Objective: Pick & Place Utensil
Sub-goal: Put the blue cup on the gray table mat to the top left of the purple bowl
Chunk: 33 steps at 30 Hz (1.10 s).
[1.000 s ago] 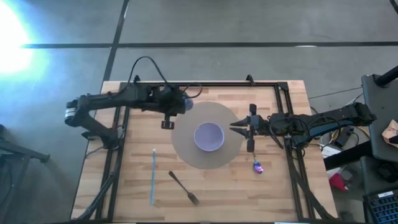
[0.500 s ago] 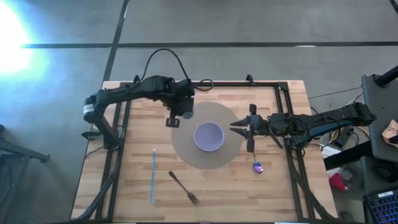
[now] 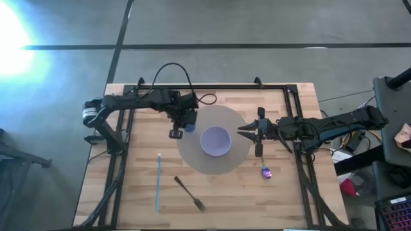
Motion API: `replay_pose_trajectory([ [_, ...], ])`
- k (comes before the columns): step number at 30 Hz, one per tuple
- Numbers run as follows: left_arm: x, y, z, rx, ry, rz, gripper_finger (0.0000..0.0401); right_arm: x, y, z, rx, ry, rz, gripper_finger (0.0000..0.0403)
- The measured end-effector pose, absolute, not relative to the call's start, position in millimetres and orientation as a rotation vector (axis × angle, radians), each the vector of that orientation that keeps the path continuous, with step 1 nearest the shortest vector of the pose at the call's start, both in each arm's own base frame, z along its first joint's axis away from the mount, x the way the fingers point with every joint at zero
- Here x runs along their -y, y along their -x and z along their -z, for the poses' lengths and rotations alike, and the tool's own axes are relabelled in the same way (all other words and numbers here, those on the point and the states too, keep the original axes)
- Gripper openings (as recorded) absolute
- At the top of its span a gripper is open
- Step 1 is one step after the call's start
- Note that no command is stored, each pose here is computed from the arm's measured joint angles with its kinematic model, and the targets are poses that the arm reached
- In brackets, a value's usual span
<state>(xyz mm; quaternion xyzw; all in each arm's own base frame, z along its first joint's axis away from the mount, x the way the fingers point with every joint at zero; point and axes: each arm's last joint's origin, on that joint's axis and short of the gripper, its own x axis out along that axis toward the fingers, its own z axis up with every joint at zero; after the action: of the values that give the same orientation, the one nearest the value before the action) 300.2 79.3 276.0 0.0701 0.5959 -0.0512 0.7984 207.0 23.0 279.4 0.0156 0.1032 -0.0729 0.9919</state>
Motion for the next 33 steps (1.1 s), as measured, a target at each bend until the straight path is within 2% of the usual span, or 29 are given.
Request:
replay_pose_trajectory([
  [15,-82,-309,-264,-1.252,-0.173,0.081,0.0003,-23,-207,-280,-0.204,-0.028,0.146,0.0082],
  [22,-83,-312,-256,-1.301,-0.226,0.037,0.0003,-23,-207,-280,-0.204,-0.027,0.146,0.0071],
  [33,-77,-314,-246,-1.323,-0.24,0.07,0.0003,-23,-207,-280,-0.205,-0.02,0.145,0.0063],
])
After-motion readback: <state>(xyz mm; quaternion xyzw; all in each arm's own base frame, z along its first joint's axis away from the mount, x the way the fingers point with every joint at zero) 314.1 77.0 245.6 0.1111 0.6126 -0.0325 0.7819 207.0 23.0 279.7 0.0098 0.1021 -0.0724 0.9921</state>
